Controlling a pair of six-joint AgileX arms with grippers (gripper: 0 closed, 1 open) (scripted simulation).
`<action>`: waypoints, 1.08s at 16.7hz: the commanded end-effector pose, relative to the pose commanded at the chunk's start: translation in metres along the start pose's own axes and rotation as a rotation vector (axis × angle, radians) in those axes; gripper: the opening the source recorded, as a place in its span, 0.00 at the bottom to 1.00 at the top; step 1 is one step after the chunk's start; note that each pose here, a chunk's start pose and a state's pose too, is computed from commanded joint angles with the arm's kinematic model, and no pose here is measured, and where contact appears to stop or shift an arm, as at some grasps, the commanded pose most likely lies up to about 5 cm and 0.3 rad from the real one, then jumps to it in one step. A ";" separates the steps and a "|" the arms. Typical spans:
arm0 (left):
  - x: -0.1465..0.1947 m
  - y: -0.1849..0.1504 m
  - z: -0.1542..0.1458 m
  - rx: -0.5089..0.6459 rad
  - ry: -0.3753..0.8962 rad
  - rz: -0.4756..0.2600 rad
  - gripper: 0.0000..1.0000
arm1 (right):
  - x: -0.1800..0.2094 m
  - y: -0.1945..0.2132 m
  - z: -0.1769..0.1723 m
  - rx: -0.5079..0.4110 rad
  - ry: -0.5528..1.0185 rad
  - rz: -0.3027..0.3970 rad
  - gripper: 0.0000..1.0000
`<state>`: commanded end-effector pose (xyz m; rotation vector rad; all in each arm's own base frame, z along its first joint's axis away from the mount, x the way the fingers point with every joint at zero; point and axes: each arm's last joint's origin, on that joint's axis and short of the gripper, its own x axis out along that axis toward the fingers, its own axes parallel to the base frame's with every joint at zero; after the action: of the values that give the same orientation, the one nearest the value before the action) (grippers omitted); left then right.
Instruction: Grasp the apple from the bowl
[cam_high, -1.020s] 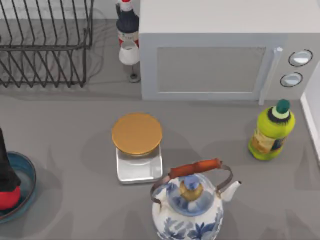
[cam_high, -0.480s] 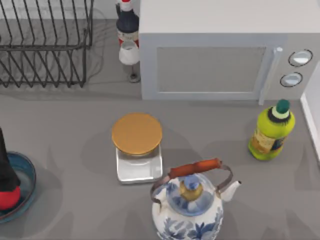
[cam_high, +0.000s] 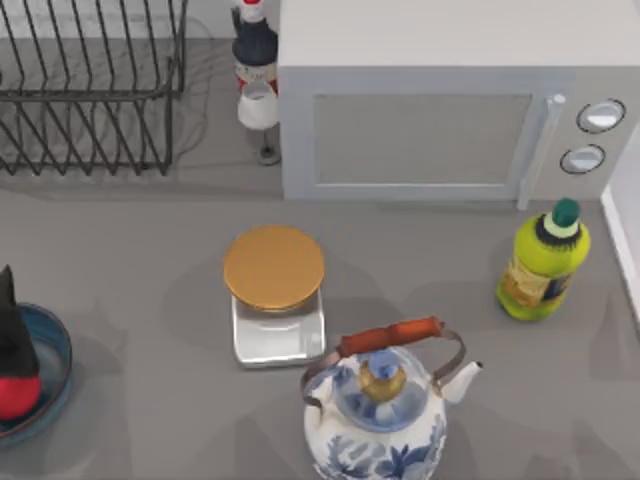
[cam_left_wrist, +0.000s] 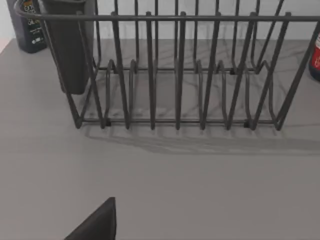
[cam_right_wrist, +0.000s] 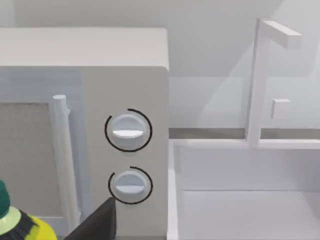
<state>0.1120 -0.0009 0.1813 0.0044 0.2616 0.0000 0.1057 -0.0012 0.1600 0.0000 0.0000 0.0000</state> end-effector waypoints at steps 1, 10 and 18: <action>0.002 0.000 0.005 0.001 0.085 0.000 1.00 | 0.000 0.000 0.000 0.000 0.000 0.000 1.00; 0.065 0.002 0.042 0.011 0.976 -0.010 1.00 | 0.000 0.000 0.000 0.000 0.000 0.000 1.00; 0.100 0.003 0.045 0.014 1.309 -0.016 1.00 | 0.000 0.000 0.000 0.000 0.000 0.000 1.00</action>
<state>0.2207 0.0018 0.1990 0.0157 1.5707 -0.0157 0.1057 -0.0012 0.1600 0.0000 0.0000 0.0000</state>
